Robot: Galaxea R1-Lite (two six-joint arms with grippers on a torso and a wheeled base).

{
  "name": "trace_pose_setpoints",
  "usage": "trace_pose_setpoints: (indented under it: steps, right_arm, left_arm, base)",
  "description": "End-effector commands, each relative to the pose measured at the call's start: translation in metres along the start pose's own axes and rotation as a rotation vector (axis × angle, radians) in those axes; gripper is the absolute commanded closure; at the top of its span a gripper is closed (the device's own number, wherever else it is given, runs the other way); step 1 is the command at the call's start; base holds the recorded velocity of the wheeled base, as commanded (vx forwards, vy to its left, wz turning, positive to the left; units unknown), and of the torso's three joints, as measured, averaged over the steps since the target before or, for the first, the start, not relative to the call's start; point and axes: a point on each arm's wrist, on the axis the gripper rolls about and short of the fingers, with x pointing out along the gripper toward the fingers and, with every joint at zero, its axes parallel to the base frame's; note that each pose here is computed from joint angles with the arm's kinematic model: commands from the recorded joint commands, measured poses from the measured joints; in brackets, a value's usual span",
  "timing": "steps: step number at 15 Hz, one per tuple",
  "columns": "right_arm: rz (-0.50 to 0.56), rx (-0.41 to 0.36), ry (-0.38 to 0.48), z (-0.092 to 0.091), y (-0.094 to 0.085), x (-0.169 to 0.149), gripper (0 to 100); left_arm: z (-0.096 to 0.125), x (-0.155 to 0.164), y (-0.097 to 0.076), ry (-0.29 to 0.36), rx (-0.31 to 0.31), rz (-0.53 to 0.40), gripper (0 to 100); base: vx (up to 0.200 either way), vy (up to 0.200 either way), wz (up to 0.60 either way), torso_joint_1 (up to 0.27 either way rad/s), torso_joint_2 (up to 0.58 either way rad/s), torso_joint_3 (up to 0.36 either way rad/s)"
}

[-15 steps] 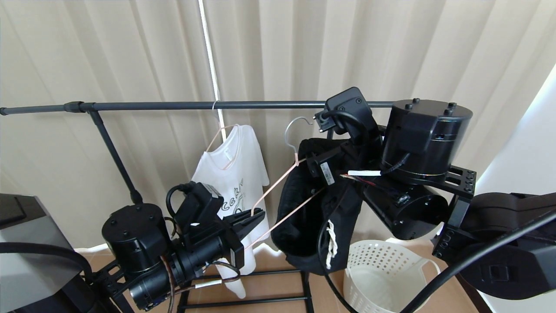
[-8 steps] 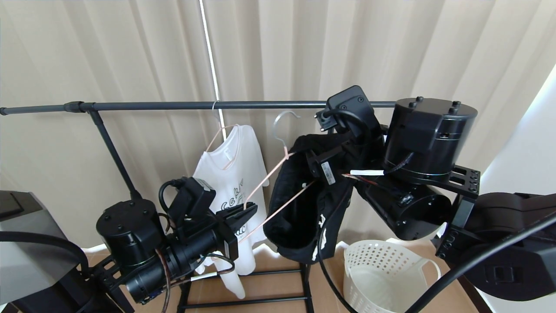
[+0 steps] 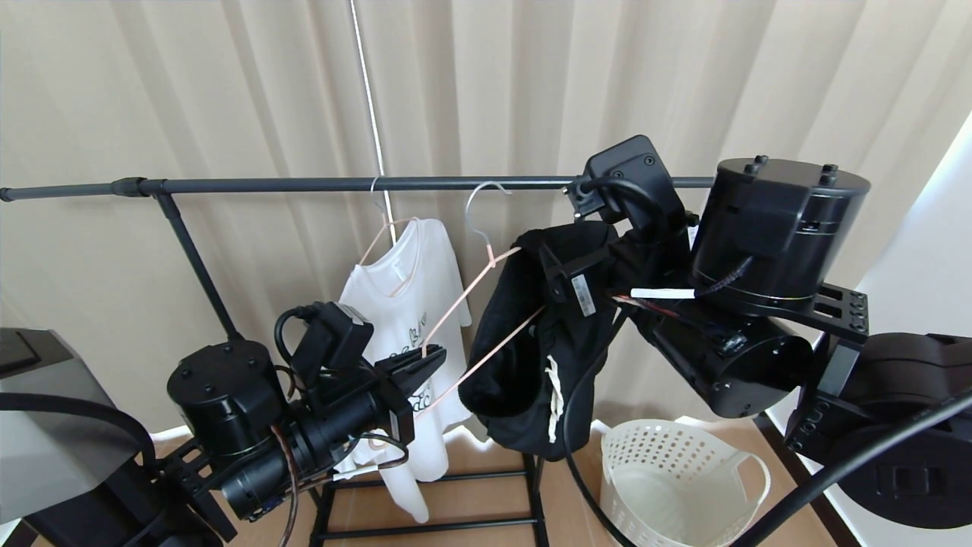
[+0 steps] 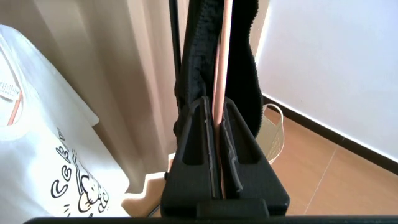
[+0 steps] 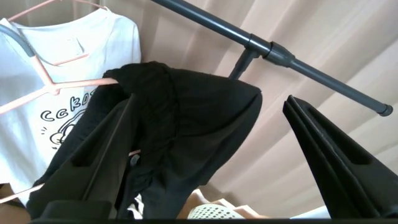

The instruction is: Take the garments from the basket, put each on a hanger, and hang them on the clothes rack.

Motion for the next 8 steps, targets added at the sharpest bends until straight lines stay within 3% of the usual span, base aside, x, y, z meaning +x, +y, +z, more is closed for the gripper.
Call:
trace_pose_setpoints:
  steps: [1,3,8]
  right_arm:
    - [-0.004,0.007,-0.008,0.003,-0.006,-0.005,0]
    - [-0.001,0.012,-0.013,0.002,-0.032,-0.005,0]
    - [0.329,-0.025,0.03,-0.004,-0.103,-0.034,0]
  left_arm:
    - [-0.004,0.0,0.005,0.015,-0.002,0.011,100]
    - [-0.01,-0.002,0.017,0.026,-0.009,-0.02,100]
    - [-0.012,-0.018,0.049,0.012,-0.004,-0.169,100]
  base:
    - [0.0,0.0,0.0,0.0,0.0,0.0]
    - [0.0,0.0,0.0,0.0,0.0,0.0]
    - [0.0,0.0,0.0,0.0,0.0,0.0]
